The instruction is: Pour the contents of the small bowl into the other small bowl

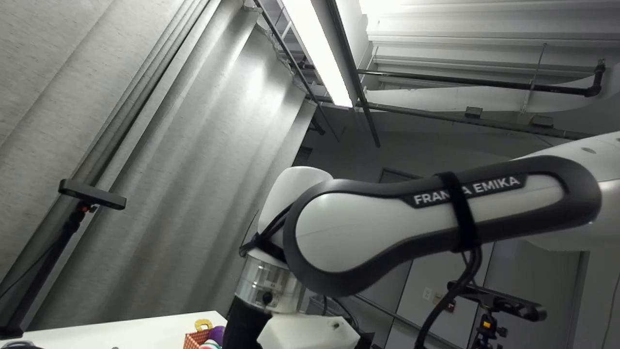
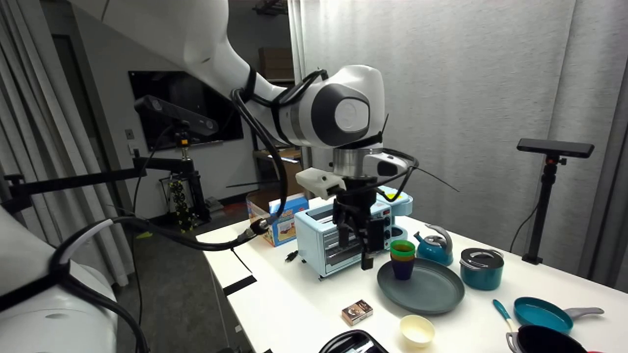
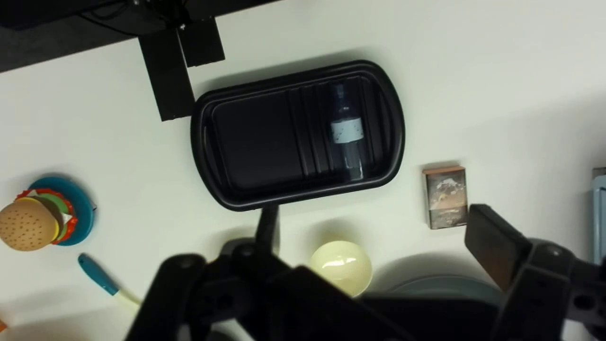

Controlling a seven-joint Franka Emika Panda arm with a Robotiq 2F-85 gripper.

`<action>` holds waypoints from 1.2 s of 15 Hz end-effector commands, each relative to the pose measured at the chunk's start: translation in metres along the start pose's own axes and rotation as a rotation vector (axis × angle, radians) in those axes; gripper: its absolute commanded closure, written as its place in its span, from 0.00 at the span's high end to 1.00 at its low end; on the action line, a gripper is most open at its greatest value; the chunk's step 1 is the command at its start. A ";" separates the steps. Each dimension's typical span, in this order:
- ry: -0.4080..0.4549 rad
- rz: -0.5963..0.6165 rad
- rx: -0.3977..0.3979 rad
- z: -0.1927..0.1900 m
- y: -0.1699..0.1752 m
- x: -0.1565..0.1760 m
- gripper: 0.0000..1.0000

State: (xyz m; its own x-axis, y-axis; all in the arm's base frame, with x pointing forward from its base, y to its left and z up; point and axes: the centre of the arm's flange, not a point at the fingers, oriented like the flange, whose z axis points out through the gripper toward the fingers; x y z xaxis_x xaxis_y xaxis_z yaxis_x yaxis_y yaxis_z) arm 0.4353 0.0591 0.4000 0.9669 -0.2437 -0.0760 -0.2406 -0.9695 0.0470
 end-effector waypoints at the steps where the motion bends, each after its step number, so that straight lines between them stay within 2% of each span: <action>1: 0.029 0.101 -0.038 0.013 0.029 0.040 1.00; 6: 0.042 0.183 -0.047 0.026 0.066 0.065 1.00; 7: 0.016 0.148 -0.039 0.027 0.063 0.050 1.00; 14: 0.003 0.164 -0.034 0.032 0.066 0.061 1.00; 18: -0.012 0.234 -0.041 0.040 0.083 0.077 1.00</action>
State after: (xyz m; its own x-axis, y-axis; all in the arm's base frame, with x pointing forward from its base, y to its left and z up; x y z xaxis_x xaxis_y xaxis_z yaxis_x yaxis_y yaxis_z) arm 0.4726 -0.0249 0.3623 0.9121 -0.4051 -0.0630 -0.3985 -0.9122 0.0955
